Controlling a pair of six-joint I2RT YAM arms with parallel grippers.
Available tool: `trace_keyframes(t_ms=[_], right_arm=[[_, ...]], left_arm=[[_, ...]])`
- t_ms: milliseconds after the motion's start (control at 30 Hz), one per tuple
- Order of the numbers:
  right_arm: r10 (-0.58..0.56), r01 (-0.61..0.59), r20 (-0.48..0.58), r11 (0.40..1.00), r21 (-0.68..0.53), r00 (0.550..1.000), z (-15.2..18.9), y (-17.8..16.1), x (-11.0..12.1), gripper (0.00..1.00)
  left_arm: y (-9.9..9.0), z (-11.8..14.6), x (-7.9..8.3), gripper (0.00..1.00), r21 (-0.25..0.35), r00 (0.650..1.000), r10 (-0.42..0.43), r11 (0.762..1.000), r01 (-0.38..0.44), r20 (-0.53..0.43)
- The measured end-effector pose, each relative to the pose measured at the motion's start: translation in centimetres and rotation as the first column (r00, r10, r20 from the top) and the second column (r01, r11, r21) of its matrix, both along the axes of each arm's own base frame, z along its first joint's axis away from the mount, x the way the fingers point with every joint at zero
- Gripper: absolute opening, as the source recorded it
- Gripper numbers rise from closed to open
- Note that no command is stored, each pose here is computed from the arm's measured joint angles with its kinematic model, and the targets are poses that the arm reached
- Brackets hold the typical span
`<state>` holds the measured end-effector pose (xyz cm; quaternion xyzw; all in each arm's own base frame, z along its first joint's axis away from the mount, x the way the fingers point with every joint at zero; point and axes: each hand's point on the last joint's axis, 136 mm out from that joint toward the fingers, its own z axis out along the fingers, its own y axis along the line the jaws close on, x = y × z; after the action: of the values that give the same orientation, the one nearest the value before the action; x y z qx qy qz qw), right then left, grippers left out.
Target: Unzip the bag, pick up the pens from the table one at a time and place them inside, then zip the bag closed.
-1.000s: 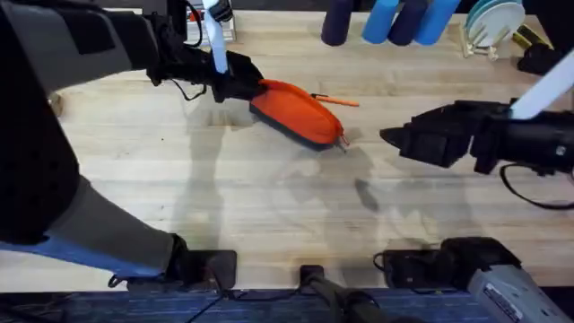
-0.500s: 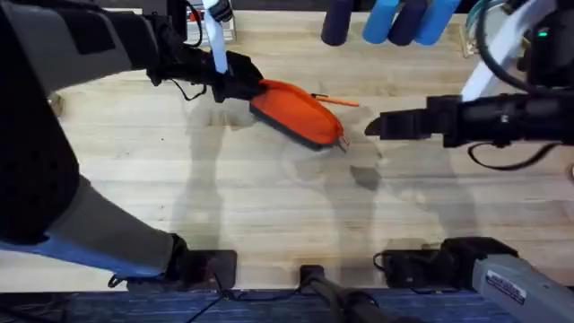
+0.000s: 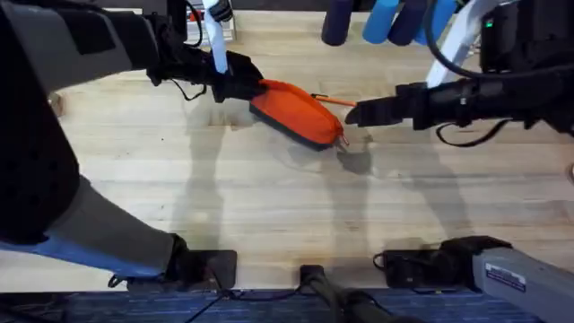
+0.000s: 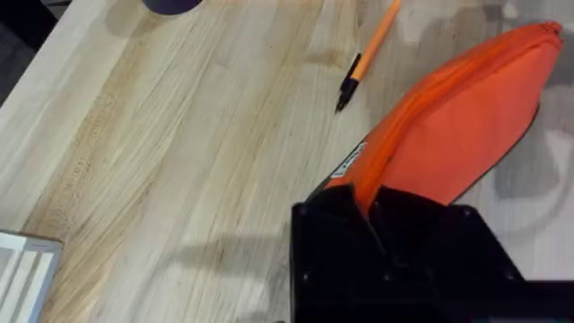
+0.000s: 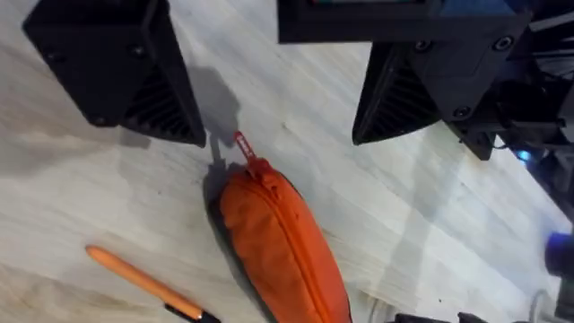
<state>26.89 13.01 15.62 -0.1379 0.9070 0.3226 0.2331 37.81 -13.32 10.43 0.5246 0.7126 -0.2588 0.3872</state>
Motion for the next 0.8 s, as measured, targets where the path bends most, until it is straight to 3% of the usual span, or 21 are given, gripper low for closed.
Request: trace_keyframes(t_ms=[200,800], right_arm=[[0.023,-0.023,0.023,1.0,0.003,0.999,-0.7,0.8,1.0,0.996],[0.109,-0.11,-0.085,0.994,-0.006,0.99,-5.1,3.5,1.0,0.996]], left_arm=[[0.0,0.0,0.0,0.043,0.0,1.0,0.0,1.0,0.0,0.0],[0.0,0.0,0.0,0.043,0.0,1.0,0.0,1.0,0.0,0.0]])
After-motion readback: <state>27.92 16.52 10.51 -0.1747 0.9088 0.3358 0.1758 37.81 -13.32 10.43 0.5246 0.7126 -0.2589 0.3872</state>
